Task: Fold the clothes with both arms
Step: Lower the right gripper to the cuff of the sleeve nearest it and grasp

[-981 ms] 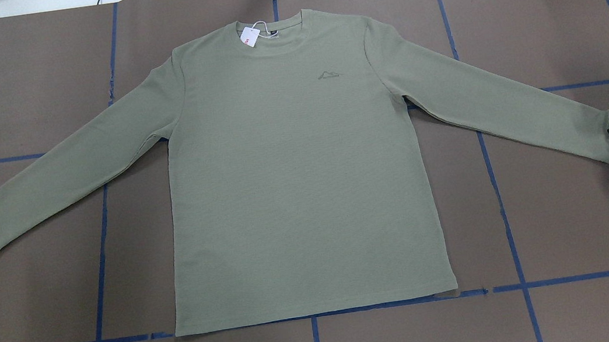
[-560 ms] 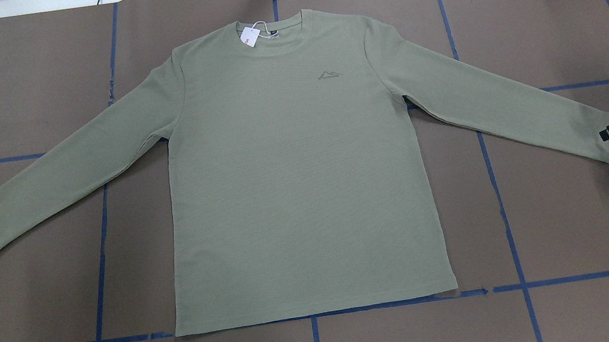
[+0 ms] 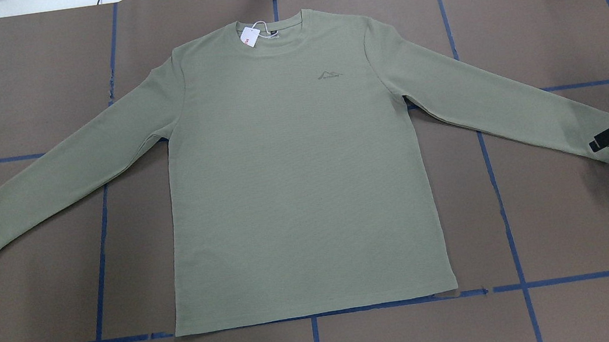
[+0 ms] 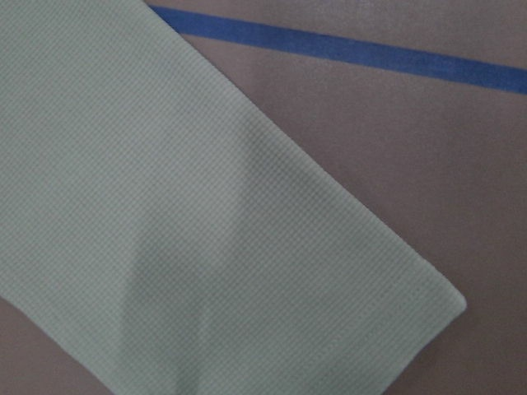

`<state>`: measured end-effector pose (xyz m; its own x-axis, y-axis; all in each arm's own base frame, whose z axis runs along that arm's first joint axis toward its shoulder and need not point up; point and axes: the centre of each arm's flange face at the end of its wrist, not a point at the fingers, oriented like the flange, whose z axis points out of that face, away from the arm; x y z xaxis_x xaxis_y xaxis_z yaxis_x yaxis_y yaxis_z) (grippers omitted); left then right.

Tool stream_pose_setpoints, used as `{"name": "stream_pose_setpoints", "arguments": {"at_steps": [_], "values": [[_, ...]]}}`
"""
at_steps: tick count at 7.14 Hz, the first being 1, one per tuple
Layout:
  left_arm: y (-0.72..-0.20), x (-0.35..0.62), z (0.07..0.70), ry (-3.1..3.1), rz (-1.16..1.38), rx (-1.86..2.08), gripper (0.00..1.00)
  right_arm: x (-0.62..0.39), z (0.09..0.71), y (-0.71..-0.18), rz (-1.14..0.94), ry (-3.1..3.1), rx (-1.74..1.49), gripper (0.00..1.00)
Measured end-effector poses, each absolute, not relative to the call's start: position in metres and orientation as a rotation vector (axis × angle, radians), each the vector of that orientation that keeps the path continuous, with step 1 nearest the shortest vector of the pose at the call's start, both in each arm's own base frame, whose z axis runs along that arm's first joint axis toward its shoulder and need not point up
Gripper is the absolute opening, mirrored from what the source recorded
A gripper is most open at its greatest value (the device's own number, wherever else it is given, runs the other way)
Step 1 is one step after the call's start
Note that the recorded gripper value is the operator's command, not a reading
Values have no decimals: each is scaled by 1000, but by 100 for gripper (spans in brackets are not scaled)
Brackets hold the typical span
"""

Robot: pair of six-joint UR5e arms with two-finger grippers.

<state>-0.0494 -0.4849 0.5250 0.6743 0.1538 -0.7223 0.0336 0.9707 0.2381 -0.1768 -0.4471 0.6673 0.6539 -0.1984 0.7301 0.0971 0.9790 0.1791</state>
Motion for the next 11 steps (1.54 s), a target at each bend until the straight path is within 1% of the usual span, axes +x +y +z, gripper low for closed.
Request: {"name": "stream_pose_setpoints", "arguments": {"at_steps": [5,7,9,11], "values": [[-485,-49,525,830,70,242,100,-173,672,-449,-151,-805,109,100],[-485,-49,525,830,71,242,100,-171,674,-450,-144,-792,109,62],[-485,-49,525,830,71,242,100,-170,676,-451,-137,-782,98,21],[-485,-49,525,830,71,242,100,-169,676,-451,-135,-781,97,0]]}}
